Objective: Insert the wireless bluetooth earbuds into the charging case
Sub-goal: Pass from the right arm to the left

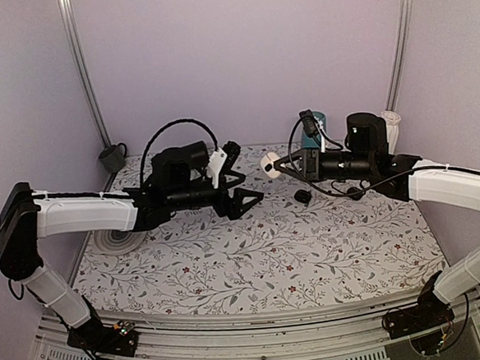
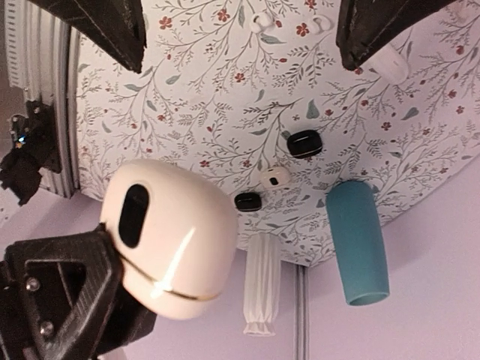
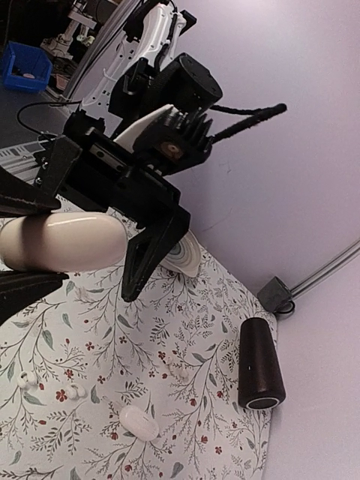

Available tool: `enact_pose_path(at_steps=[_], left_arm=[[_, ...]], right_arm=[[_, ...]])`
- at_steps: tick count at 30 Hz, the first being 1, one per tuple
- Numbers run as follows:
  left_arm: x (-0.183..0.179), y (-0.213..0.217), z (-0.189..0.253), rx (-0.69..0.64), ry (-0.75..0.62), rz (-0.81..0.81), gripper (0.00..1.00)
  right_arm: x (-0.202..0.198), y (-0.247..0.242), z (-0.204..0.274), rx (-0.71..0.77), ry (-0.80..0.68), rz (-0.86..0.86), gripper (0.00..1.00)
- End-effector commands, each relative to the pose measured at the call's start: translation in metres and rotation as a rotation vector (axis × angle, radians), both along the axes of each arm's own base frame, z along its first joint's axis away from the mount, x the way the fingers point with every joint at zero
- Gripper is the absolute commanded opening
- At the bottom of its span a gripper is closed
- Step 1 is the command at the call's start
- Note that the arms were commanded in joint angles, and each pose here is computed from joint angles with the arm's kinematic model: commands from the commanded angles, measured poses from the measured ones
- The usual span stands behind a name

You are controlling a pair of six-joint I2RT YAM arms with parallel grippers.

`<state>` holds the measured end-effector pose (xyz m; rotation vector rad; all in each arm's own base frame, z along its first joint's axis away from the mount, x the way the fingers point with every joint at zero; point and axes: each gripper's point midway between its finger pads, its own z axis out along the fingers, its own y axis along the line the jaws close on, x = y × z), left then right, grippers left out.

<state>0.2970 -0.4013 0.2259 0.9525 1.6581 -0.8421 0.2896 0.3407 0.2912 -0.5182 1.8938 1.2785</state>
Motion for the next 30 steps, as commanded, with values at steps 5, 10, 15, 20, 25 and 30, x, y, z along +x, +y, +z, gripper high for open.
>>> enact_pose_path(at_steps=[5, 10, 15, 20, 25, 30], left_arm=[[-0.044, 0.000, 0.045, -0.229, 0.185, -0.322, 0.83], [-0.052, -0.001, 0.057, -0.309, 0.265, -0.402, 0.76], [-0.053, 0.001, 0.072, -0.382, 0.296, -0.411, 0.67], [-0.050, 0.002, 0.079, -0.415, 0.304, -0.390, 0.60], [-0.056, 0.003, 0.092, -0.433, 0.283, -0.426, 0.48], [-0.067, 0.005, 0.102, -0.417, 0.225, -0.478, 0.41]], right_arm=[[-0.018, -0.014, 0.020, -0.020, -0.107, 0.030, 0.04], [-0.033, -0.005, 0.030, 0.016, -0.151, 0.125, 0.04], [-0.047, 0.002, 0.044, 0.039, -0.218, 0.226, 0.03], [-0.059, 0.007, 0.056, 0.095, -0.267, 0.288, 0.04], [-0.067, 0.013, 0.056, 0.092, -0.273, 0.363, 0.04], [-0.068, 0.016, 0.051, 0.062, -0.265, 0.396, 0.04]])
